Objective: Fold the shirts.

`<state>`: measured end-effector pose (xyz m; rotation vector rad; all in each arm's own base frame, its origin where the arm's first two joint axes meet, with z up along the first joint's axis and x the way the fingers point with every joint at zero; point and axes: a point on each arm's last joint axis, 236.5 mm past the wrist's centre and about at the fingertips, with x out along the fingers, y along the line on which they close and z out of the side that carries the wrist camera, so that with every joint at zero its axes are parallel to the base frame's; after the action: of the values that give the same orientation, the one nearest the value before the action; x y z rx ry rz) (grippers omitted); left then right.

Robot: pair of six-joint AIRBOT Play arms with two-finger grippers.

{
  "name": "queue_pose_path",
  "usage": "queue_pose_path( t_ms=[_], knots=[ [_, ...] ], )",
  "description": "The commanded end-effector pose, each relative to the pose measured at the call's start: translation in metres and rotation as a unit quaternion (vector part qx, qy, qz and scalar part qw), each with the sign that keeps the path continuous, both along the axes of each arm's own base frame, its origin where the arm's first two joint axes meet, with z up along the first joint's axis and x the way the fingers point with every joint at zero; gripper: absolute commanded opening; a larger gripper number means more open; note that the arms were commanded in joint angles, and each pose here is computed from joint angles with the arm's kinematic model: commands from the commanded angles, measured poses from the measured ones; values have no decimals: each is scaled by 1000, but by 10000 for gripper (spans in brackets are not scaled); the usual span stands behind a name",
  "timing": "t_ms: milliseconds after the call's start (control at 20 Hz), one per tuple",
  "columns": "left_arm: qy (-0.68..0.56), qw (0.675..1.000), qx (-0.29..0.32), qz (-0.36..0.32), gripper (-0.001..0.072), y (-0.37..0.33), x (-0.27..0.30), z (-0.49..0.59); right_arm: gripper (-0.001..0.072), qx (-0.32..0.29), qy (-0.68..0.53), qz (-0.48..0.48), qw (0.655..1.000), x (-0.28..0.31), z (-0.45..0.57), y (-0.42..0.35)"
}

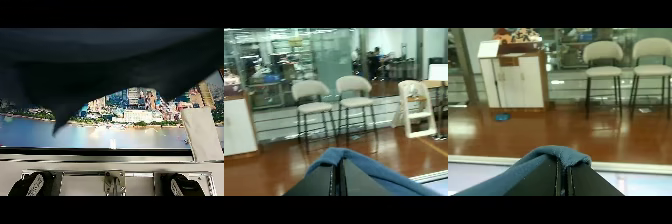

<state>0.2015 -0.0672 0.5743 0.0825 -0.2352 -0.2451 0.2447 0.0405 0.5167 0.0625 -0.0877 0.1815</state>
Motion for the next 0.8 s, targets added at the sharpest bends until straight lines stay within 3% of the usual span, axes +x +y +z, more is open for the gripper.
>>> queue_pose_path(
  t_ms=[0,150,350,550,650,750],
  knots=[
    [65,997,22,44,35,9,-17,-35,62,-26,89,-45,995,-31,-43,-17],
    [150,986,35,64,35,23,-3,-78,62,-37,207,-60,976,-16,-97,-29],
    [263,963,6,54,36,40,40,-153,62,-37,414,-61,907,24,-199,-42],
    [432,899,-55,36,36,62,97,-293,62,-26,548,-48,835,88,-313,-48],
    [489,867,-92,41,35,78,132,-362,62,-6,567,-35,823,136,-365,-45],
    [523,842,-119,49,36,93,171,-415,62,48,551,-1,833,193,-399,-24]
  ],
)
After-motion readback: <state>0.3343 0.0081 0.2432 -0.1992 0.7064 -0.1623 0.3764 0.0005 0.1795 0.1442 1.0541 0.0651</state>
